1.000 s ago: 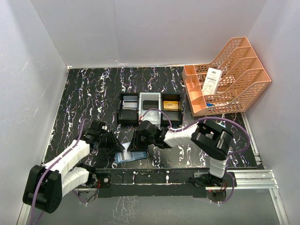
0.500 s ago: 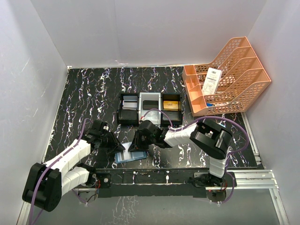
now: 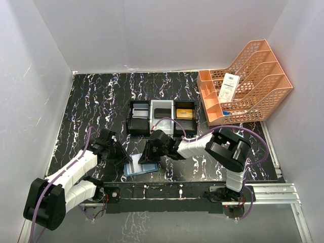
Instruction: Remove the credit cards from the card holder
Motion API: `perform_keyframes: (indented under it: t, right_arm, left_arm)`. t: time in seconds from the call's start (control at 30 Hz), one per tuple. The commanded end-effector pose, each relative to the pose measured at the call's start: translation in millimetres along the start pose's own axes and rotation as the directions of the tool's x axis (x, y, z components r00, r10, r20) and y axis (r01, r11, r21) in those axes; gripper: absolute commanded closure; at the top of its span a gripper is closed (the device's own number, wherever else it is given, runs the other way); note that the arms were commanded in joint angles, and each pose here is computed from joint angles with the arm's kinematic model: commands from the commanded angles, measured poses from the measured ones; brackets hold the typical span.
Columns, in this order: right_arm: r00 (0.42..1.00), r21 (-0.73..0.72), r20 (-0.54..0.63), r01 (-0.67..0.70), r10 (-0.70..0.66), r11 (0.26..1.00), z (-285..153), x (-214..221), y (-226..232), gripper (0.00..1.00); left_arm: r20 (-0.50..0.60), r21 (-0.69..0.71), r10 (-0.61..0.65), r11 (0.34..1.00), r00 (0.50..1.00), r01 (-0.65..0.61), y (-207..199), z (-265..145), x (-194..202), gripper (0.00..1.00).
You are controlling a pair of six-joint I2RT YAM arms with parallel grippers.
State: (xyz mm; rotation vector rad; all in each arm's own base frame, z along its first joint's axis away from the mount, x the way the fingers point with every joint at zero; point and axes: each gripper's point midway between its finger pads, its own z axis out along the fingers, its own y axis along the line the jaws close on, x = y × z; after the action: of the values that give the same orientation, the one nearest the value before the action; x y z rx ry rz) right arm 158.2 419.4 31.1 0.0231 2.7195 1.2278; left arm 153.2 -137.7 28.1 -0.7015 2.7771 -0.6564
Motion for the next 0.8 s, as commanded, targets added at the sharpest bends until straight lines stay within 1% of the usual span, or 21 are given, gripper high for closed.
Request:
perform_keyframes:
  t: [0.0, 0.1, 0.17, 0.3, 0.37, 0.6, 0.67, 0.77]
  right_arm:
    - [1.0, 0.015, 0.016, 0.0, 0.0, 1.0, 3, -4, -1, 0.82]
    - [1.0, -0.008, 0.012, 0.006, -0.005, 1.0, 3, -4, 3, 0.82]
    - [1.0, -0.045, 0.006, 0.024, -0.024, 0.999, 2, -4, 11, 0.82]
    - [0.999, -0.065, 0.011, 0.031, -0.031, 0.997, 0, -5, 17, 0.85]
    - [0.999, -0.065, 0.016, 0.033, -0.032, 0.997, -1, -6, 18, 0.9]
    - [1.0, -0.06, 0.023, 0.022, -0.02, 0.998, -8, -8, 10, 1.0]
    - [1.0, -0.077, 0.019, 0.013, -0.012, 0.997, -11, -8, 8, 1.0]
    - [1.0, -0.085, 0.018, 0.005, -0.004, 0.996, -17, -9, 4, 1.0]
  left_arm:
    - [-0.041, -0.025, -0.002, 1.0, 0.999, 0.001, 6, 3, 8, 0.75]
    - [-0.068, -0.013, -0.004, 1.0, 0.998, 0.004, 7, 7, 15, 0.77]
    - [-0.065, -0.013, -0.004, 1.0, 0.998, 0.003, 9, 8, 15, 0.8]
    - [-0.066, -0.02, -0.001, 1.0, 0.998, 0.0, 12, 9, 17, 0.82]
    - [-0.065, -0.026, -0.002, 1.0, 0.998, 0.0, 13, 10, 17, 0.82]
    - [-0.059, -0.042, 0.003, 0.999, 0.998, -0.005, 17, 13, 16, 0.85]
    - [-0.062, -0.051, 0.004, 0.999, 0.998, -0.007, 19, 14, 16, 0.87]
    - [-0.064, -0.057, 0.009, 0.998, 0.998, -0.012, 21, 16, 17, 0.89]
